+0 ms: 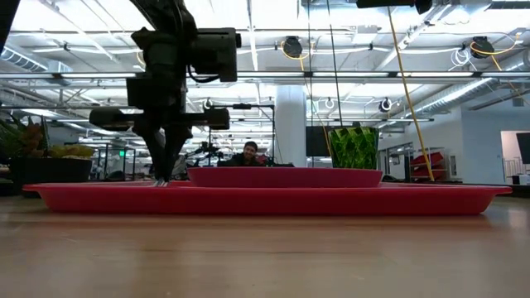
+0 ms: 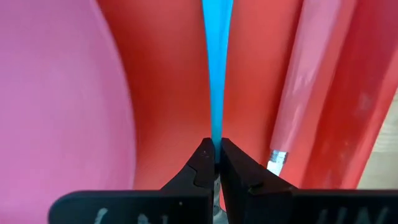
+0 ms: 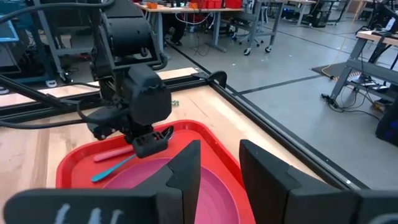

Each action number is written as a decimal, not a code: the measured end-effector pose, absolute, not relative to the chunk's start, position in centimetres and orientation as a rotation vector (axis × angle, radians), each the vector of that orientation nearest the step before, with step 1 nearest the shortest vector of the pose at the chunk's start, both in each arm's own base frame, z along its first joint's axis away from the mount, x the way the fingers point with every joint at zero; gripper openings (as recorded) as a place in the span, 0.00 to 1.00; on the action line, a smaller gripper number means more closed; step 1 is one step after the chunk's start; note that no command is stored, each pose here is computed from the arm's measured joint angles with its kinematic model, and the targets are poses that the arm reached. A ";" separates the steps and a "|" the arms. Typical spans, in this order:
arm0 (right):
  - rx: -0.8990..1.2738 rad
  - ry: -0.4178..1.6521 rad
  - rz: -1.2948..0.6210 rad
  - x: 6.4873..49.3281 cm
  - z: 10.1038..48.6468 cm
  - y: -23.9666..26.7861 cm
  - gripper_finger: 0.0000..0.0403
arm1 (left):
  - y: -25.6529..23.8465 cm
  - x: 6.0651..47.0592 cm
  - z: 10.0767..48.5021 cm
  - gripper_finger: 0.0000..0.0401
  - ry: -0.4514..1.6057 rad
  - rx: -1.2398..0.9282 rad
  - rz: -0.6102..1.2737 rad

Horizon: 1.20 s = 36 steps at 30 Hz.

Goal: Pick and place plate/cup/fork/spoon on tray
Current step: Put the blue spoon on the red tray to the right of the pink fork

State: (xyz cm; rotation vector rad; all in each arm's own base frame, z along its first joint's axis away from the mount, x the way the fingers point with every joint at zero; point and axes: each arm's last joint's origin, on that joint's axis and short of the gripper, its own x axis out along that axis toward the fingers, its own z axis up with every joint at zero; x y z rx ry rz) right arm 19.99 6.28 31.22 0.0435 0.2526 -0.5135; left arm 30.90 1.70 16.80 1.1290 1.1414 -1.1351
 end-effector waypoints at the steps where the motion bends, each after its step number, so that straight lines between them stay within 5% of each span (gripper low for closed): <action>1: 0.043 0.253 -0.514 20.0 31.2 6.3 0.26 | 1.8 30.9 16.8 0.02 1.142 1.132 -1.128; 36: 0.045 0.257 -0.510 20.0 30.7 6.3 0.26 | 3.0 31.2 14.9 0.01 1.217 1.107 -1.148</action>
